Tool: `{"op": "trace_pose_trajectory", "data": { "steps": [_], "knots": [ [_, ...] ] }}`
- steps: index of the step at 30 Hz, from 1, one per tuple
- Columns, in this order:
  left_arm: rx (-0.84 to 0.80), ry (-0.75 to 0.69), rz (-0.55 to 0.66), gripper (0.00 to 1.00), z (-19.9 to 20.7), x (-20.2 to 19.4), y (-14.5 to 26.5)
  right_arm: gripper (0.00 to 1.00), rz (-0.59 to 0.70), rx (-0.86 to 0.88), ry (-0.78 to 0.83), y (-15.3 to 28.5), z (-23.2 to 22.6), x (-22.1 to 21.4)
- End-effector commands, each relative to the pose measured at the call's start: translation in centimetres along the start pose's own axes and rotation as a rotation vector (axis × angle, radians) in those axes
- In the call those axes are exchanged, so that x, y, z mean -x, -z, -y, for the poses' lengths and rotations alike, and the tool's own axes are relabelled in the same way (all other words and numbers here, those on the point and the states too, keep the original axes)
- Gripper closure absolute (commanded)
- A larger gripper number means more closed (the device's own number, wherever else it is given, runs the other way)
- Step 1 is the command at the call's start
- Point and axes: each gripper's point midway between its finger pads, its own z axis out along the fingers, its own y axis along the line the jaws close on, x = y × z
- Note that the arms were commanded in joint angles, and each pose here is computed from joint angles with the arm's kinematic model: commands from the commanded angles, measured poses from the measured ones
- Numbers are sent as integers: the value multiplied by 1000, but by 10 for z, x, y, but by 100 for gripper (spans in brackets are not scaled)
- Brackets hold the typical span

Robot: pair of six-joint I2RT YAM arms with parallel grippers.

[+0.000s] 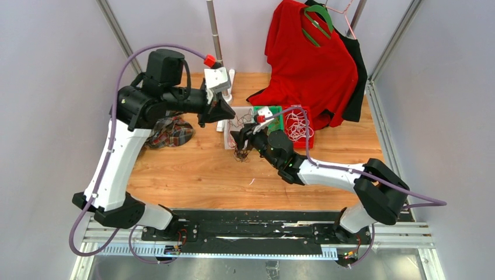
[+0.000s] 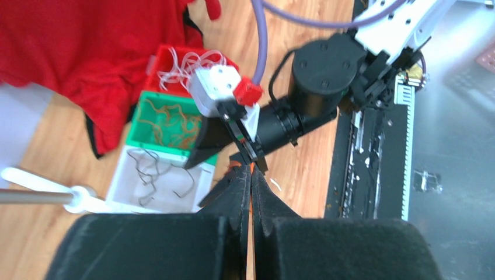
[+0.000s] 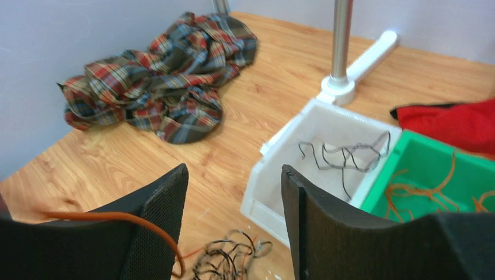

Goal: Untangle the cables
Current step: Untie the cable.

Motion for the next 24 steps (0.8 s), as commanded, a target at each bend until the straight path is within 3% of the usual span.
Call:
{"op": "trace_pose_trajectory", "data": {
  "steps": [1, 7, 14, 19, 24],
  "knots": [
    [41, -72, 92, 100, 9, 39, 23, 41, -42, -76, -25, 14, 13, -44],
    [166, -184, 136, 100, -3, 66, 46, 46, -149, -128, -58, 40, 32, -105],
    [215, -215, 153, 100, -7, 77, 55, 49, -208, -154, -65, 62, 43, -133],
    [216, -211, 123, 100, -9, 66, 52, 45, -127, -123, -38, 70, 38, -89],
    [211, -206, 103, 100, -10, 59, 48, 38, -7, 19, -31, 75, 4, -12]
  ]
}}
